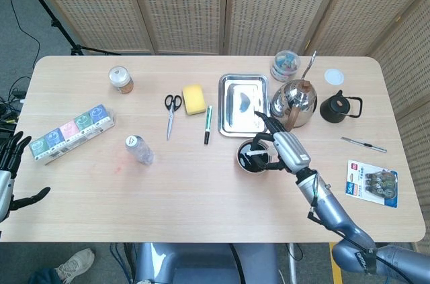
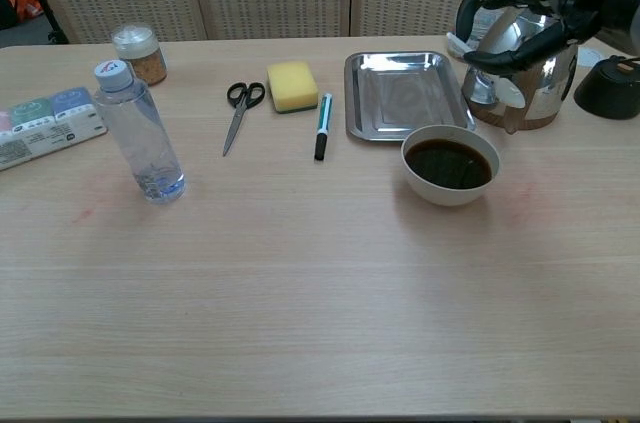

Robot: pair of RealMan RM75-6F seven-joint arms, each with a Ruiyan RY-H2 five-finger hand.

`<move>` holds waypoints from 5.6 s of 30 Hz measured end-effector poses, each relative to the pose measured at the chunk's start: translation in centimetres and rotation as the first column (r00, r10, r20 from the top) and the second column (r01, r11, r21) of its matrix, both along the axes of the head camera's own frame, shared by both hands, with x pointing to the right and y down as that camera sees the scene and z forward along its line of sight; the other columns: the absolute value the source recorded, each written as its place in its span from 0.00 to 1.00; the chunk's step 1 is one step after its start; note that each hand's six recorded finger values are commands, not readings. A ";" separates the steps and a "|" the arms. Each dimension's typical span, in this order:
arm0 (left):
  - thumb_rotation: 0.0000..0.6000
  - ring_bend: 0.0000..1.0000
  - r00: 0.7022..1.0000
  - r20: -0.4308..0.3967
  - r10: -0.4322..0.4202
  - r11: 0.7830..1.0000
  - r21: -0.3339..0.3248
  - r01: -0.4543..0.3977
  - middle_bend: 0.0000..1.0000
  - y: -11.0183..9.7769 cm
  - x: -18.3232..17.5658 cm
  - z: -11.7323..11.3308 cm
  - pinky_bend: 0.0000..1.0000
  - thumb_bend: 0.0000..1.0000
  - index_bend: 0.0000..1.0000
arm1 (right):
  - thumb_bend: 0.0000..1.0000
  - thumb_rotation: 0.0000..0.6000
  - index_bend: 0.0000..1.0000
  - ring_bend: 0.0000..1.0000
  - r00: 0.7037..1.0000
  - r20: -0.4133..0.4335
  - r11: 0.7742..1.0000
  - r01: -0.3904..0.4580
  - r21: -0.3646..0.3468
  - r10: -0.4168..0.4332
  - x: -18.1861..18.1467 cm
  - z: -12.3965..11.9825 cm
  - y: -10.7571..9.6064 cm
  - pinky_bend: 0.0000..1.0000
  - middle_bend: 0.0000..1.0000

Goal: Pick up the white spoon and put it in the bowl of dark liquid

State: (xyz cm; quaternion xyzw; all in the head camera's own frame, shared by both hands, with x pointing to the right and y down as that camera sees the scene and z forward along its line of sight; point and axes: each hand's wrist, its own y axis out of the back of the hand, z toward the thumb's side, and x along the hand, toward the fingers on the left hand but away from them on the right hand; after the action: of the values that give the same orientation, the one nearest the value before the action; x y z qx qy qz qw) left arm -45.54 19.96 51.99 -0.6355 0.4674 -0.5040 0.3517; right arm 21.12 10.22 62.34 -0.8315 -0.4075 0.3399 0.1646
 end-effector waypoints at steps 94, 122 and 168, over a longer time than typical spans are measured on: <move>1.00 0.00 1.000 0.012 0.002 1.000 -0.022 -0.002 0.00 -0.1 -0.1 0.5 0.00 0.00 0.02 | 0.41 1.00 0.56 0.00 0.995 0.020 0.971 -0.086 -0.222 0.093 -3.3 10.0 1.2 0.00 0.00; 1.00 0.00 1.000 0.021 0.016 0.999 -0.030 -0.015 0.00 0.1 0.5 0.9 0.00 0.00 0.02 | 0.44 1.00 0.56 0.00 0.994 -0.011 0.966 -0.105 -0.238 0.105 -0.2 8.5 1.6 0.00 0.00; 1.00 0.00 1.000 0.028 0.010 0.999 -0.032 -0.009 0.00 -0.1 0.3 1.0 0.00 0.00 0.02 | 0.02 1.00 0.20 0.00 0.994 -0.059 0.984 -0.097 -0.153 0.089 2.7 5.8 0.5 0.00 0.00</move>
State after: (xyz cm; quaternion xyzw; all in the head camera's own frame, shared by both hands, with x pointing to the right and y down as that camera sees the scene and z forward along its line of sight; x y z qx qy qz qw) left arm -45.29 19.89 52.98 -0.6362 0.4514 -0.5184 0.3504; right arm 23.86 10.71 68.15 -0.8128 -0.4136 0.3993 0.0938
